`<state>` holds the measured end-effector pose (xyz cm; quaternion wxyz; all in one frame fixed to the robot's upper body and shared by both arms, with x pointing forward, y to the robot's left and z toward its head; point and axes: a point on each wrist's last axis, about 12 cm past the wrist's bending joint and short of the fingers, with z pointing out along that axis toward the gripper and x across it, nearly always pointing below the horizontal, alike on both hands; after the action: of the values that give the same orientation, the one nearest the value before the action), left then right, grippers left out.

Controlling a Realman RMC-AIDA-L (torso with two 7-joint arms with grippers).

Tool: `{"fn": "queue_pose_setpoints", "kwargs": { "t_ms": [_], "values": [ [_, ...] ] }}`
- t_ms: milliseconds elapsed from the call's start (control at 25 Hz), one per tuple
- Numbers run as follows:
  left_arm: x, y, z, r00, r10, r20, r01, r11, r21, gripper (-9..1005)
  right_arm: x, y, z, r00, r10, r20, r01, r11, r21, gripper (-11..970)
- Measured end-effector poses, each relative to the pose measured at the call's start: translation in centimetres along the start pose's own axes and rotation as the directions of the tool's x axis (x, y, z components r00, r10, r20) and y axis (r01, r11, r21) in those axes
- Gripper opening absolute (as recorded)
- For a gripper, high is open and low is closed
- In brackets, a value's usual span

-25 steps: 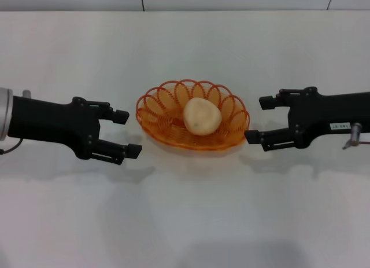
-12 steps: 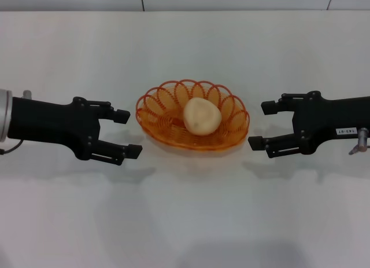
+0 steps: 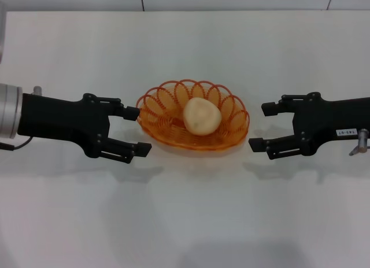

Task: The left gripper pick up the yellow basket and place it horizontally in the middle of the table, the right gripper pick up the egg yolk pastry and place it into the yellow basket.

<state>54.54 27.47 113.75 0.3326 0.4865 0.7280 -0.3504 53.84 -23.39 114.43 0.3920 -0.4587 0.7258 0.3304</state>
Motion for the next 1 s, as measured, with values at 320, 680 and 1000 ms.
{"fn": "queue_pose_setpoints", "kwargs": {
  "t_ms": [320,680,1000],
  "values": [
    [-0.07,-0.03,0.13,1.0,0.006,0.001,-0.006,1.0,0.003,848,-0.1,-0.03,0.04,1.0,-0.004,-0.001,0.004,1.0,-0.001,858],
    [-0.09,-0.06,0.19,1.0,0.006,0.002,-0.006,1.0,0.005,848,-0.11,-0.01,0.05,1.0,-0.002,-0.002,0.002,1.0,-0.003,858],
    [-0.19,-0.07,0.18,1.0,0.009,0.011,-0.009,1.0,0.006,847,-0.22,0.11,0.05,1.0,-0.005,-0.003,0.005,1.0,-0.014,858]
  ]
}}
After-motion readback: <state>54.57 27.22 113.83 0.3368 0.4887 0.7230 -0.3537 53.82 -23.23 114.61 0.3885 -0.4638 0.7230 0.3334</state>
